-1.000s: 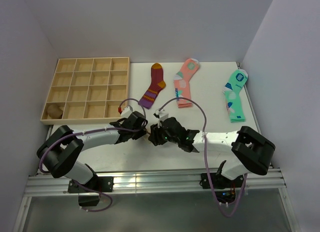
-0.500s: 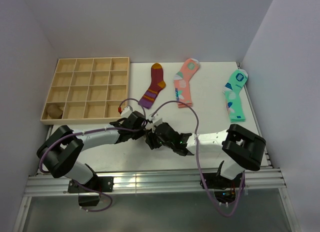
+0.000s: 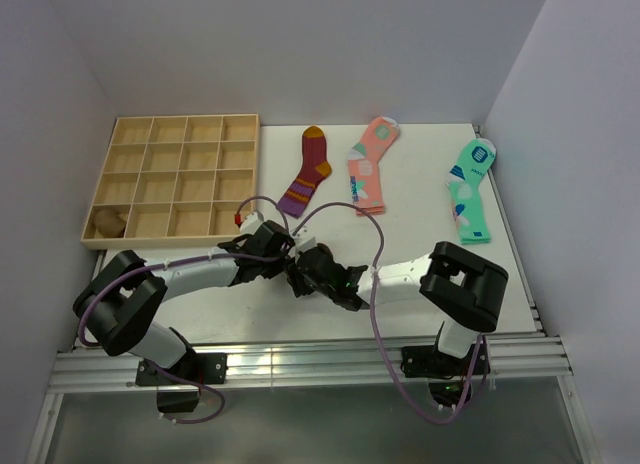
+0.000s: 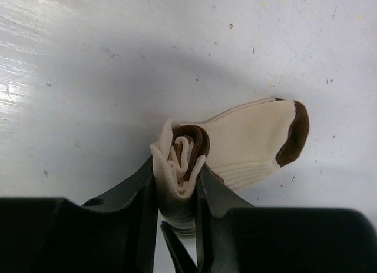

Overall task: Roll the socks
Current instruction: Roll the sock at the center of the board.

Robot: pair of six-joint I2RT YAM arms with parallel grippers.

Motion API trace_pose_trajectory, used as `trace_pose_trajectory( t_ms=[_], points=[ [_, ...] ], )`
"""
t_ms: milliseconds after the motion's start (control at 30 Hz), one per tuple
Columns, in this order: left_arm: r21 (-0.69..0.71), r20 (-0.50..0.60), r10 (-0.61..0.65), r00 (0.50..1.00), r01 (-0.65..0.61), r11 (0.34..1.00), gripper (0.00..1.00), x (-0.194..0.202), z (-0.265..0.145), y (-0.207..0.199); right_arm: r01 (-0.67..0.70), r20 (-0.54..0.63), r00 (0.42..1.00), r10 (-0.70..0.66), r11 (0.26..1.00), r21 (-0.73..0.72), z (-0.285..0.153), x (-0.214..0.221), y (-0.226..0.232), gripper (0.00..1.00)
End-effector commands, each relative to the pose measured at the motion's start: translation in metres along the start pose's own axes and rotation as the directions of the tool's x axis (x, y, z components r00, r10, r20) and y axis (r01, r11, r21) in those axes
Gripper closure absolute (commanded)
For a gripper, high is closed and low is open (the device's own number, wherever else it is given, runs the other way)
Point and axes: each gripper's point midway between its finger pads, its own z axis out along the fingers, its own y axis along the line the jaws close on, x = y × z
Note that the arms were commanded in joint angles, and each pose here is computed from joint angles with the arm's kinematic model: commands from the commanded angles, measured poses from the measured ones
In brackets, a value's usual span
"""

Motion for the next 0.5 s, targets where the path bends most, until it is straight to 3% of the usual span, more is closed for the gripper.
trace_pose_trajectory(
  t_ms=[0, 167, 300, 367, 400, 467],
  points=[
    [-0.06, -0.042, 0.031, 0.999, -0.034, 0.998, 0.99, 0.011, -0.001, 0.014, 0.026, -0.02, 0.999, -0.026, 1.0, 0.007, 0.008, 0.003, 0.008, 0.46],
    [-0.046, -0.03, -0.003, 1.0, 0.002, 0.999, 0.95, 0.009, -0.004, 0.011, -0.003, -0.085, 0.996, 0.007, 0.999, 0.051, 0.007, 0.025, 0.002, 0.71],
    [-0.034, -0.007, -0.042, 0.999, 0.042, 0.999, 0.85, 0.003, -0.008, 0.01, -0.03, -0.139, 0.989, 0.043, 0.995, 0.092, 0.008, 0.042, -0.007, 1.0],
    [-0.016, 0.011, -0.066, 0.998, 0.066, 0.998, 0.78, 0.0, -0.011, 0.01, -0.065, -0.164, 0.983, 0.079, 0.994, 0.092, 0.008, 0.051, -0.011, 1.0],
    [0.001, 0.022, -0.08, 0.997, 0.08, 0.997, 0.66, -0.003, -0.012, 0.008, -0.086, -0.166, 0.981, 0.1, 0.992, 0.089, 0.008, 0.051, -0.012, 1.0],
    [0.028, 0.042, -0.112, 0.993, 0.111, 0.993, 0.57, -0.007, -0.018, 0.01, -0.126, -0.173, 0.976, 0.133, 0.991, 0.051, 0.005, 0.054, -0.01, 1.0]
  ],
)
